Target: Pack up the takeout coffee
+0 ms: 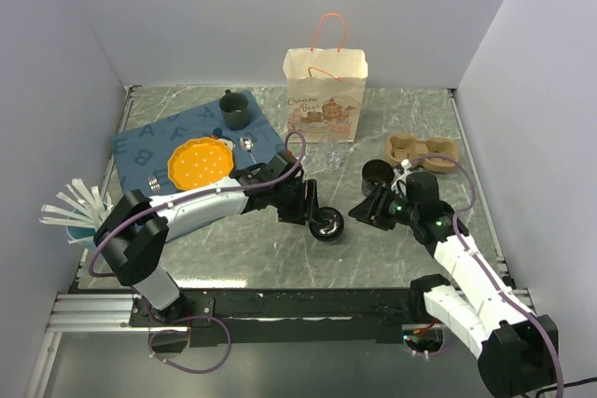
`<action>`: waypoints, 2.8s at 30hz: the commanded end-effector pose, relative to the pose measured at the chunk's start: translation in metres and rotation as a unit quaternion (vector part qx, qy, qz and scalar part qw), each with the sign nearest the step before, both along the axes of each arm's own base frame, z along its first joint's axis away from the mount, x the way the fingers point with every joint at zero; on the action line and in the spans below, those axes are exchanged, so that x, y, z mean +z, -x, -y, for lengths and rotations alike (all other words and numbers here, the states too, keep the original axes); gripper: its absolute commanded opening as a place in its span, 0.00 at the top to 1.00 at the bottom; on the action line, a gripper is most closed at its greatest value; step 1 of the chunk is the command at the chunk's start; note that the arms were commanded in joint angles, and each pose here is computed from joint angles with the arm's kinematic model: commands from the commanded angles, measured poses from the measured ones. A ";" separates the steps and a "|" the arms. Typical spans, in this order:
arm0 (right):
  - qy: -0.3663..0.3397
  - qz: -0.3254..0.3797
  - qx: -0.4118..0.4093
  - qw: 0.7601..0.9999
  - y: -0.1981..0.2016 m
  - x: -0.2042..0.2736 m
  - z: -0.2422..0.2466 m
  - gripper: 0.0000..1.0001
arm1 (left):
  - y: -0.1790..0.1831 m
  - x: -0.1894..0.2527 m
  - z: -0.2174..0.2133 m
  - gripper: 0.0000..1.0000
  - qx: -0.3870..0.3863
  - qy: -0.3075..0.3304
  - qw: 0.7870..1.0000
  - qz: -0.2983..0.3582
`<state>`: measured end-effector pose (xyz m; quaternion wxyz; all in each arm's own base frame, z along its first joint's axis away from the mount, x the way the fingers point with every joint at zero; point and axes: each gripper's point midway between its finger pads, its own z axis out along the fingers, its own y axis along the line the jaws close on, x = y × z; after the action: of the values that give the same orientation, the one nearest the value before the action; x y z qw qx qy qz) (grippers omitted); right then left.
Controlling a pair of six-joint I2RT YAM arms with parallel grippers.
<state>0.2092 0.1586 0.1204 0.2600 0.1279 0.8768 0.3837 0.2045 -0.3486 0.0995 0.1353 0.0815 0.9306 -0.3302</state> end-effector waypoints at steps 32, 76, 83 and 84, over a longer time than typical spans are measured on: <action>0.041 0.027 0.005 0.999 0.000 0.042 0.009 0.56 | -0.024 0.016 -0.002 0.31 -0.030 -0.072 0.996 0.035; 0.364 0.010 0.164 0.917 -0.002 0.038 -0.061 0.09 | -0.010 0.028 -0.140 0.03 0.166 -0.071 0.978 0.103; 0.374 -0.013 0.176 0.910 0.005 0.022 -0.063 0.10 | -0.014 0.029 -0.145 0.03 0.169 -0.078 0.976 0.110; 0.374 -0.017 0.175 0.910 0.006 0.020 -0.063 0.10 | -0.014 0.029 -0.145 0.03 0.169 -0.079 0.976 0.110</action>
<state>0.1991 0.2212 0.1370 0.1950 -0.1347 0.9687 0.0743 0.2104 -0.2043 0.1177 0.2607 -0.0276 0.9416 -0.2115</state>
